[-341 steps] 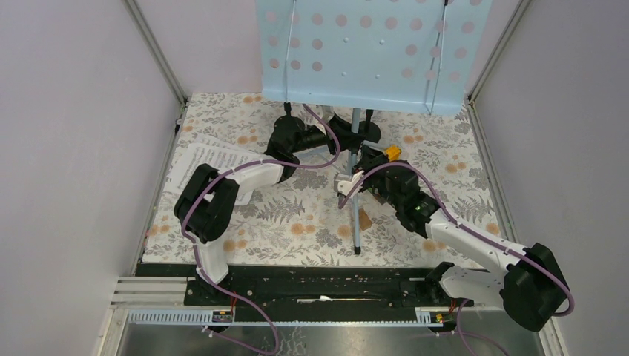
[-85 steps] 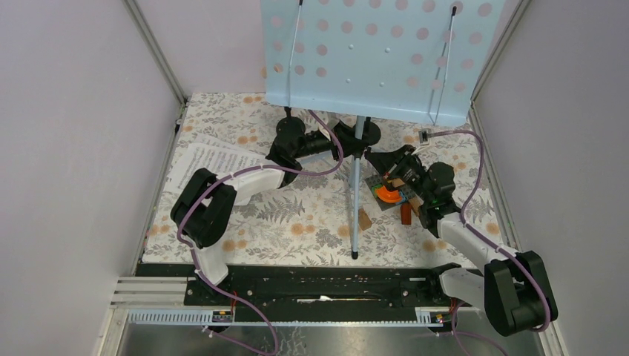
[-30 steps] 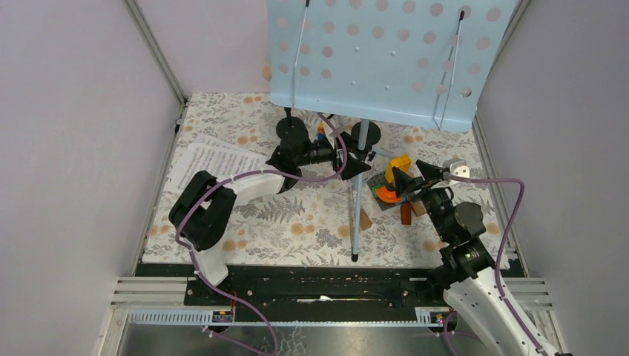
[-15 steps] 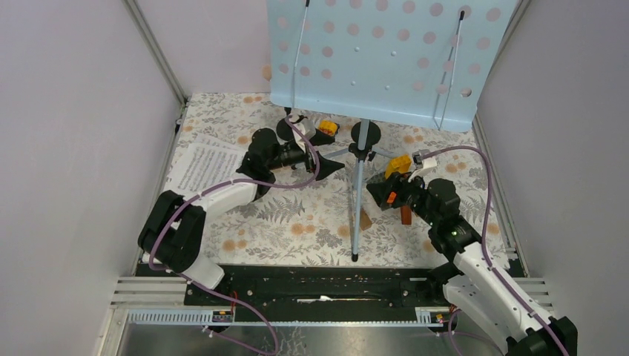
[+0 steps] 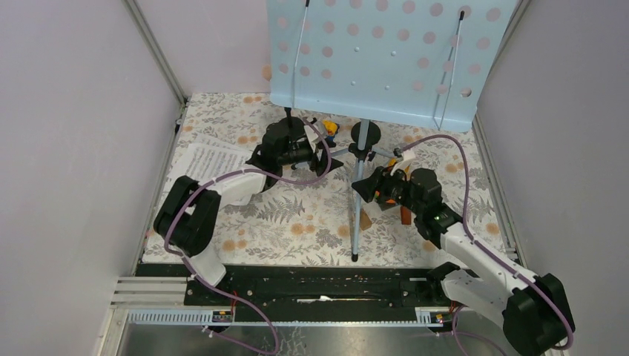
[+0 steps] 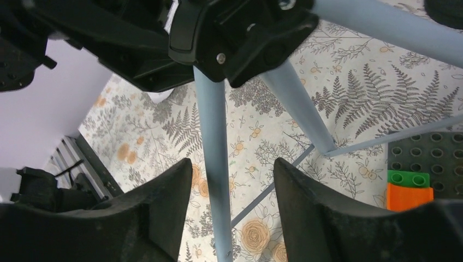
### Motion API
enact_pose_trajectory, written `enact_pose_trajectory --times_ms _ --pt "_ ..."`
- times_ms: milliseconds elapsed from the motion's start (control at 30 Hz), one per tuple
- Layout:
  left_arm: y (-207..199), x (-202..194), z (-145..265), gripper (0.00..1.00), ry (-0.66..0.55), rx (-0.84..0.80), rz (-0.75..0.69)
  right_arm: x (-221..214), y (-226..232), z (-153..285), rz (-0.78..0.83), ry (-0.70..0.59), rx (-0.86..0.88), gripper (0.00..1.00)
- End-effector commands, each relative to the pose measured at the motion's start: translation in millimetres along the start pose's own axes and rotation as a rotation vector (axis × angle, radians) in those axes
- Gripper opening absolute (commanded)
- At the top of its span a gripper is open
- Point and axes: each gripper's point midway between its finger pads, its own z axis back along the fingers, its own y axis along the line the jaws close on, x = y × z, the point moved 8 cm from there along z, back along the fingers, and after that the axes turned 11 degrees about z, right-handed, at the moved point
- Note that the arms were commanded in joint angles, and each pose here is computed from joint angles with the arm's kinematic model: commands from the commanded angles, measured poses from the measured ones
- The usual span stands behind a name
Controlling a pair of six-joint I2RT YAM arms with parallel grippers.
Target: Pack up the instrument practice props
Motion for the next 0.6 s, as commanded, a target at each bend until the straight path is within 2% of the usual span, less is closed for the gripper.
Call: enact_pose_trajectory --times_ms 0,100,200,300,400,567 --pt "11.1 6.6 -13.8 0.71 -0.015 -0.021 -0.018 28.1 11.6 -15.7 0.113 -0.068 0.046 0.60" --pt "11.9 -1.8 -17.7 0.70 0.000 -0.051 0.002 27.3 11.8 -18.8 0.149 -0.067 0.047 0.57" --pt "11.6 -12.3 -18.0 0.64 0.019 -0.052 0.037 24.4 14.4 -17.3 0.183 -0.096 0.073 0.45" --pt "9.3 -19.6 -15.8 0.49 0.031 -0.054 0.062 19.4 15.5 -16.1 0.240 -0.111 0.106 0.30" --pt "3.6 -22.6 -12.4 0.28 0.033 -0.062 0.085 16.4 15.4 -17.7 0.303 -0.104 0.128 0.21" --pt "-11.8 -15.9 -3.7 0.02 0.016 -0.059 0.078 29.3 20.1 -16.7 0.407 -0.170 0.168 0.10"
